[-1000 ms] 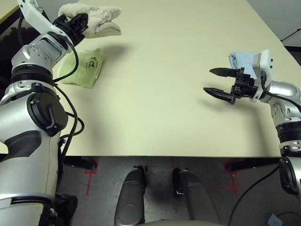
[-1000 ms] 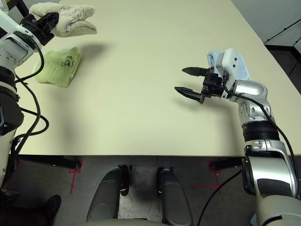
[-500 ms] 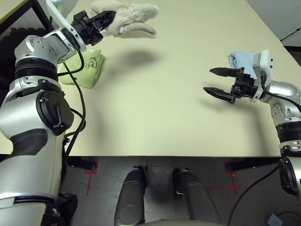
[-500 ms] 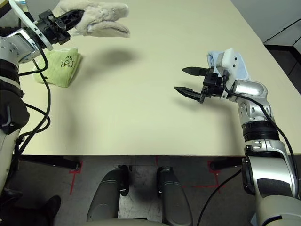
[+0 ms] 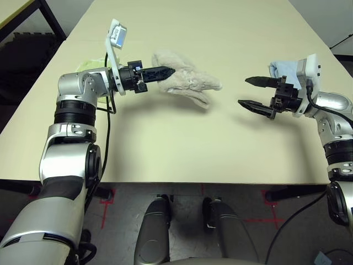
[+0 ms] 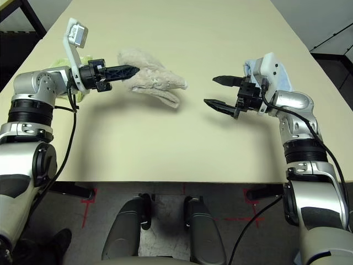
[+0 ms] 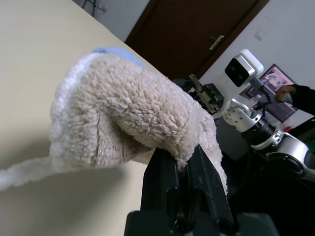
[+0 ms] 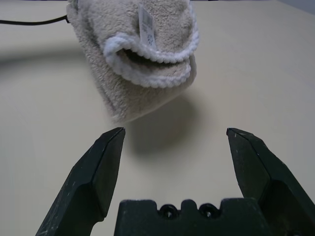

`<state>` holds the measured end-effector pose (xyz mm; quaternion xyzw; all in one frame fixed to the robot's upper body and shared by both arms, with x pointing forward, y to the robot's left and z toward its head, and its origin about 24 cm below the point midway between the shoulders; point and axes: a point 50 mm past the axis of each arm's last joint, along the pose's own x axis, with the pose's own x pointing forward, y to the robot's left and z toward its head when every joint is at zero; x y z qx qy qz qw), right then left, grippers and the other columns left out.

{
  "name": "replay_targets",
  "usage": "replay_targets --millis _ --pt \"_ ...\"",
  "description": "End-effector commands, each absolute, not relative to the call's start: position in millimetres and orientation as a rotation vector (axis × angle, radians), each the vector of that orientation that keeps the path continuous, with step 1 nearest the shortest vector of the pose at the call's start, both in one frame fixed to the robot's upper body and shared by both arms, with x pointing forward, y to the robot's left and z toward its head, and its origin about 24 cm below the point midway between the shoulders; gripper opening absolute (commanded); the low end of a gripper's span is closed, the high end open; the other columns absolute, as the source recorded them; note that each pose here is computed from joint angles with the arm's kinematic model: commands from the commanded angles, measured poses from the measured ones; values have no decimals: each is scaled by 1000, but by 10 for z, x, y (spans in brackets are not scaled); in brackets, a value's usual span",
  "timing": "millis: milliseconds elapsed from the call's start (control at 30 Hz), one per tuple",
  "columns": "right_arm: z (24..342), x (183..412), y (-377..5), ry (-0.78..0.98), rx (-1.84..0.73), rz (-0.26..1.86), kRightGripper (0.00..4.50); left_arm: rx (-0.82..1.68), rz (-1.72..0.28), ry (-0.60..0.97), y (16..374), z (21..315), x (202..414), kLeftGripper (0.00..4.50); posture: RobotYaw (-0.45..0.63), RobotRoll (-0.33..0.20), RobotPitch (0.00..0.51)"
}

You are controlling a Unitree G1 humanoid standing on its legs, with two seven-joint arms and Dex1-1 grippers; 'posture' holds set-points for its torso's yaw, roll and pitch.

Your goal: Fold the towel and set it aside.

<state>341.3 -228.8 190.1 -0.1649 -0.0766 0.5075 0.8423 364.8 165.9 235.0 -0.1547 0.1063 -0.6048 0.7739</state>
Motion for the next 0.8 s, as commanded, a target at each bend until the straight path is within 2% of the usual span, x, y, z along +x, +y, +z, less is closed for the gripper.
replay_targets --millis 33,267,500,800 --pt "1901 3385 -2314 -155 -357 1075 4500 -323 -1324 223 1640 2393 3637 20 68 0 181" --pt "1905 3389 -2296 -160 -354 1075 4500 -314 -1353 282 1633 2278 3588 20 68 0 184" --pt "1922 3389 -2296 -160 -356 1078 4500 -368 -1389 242 1457 2206 3594 20 67 0 188" --pt "1927 3387 -2262 -165 -356 1085 4500 -342 -1307 317 1444 1682 3646 20 54 0 193"
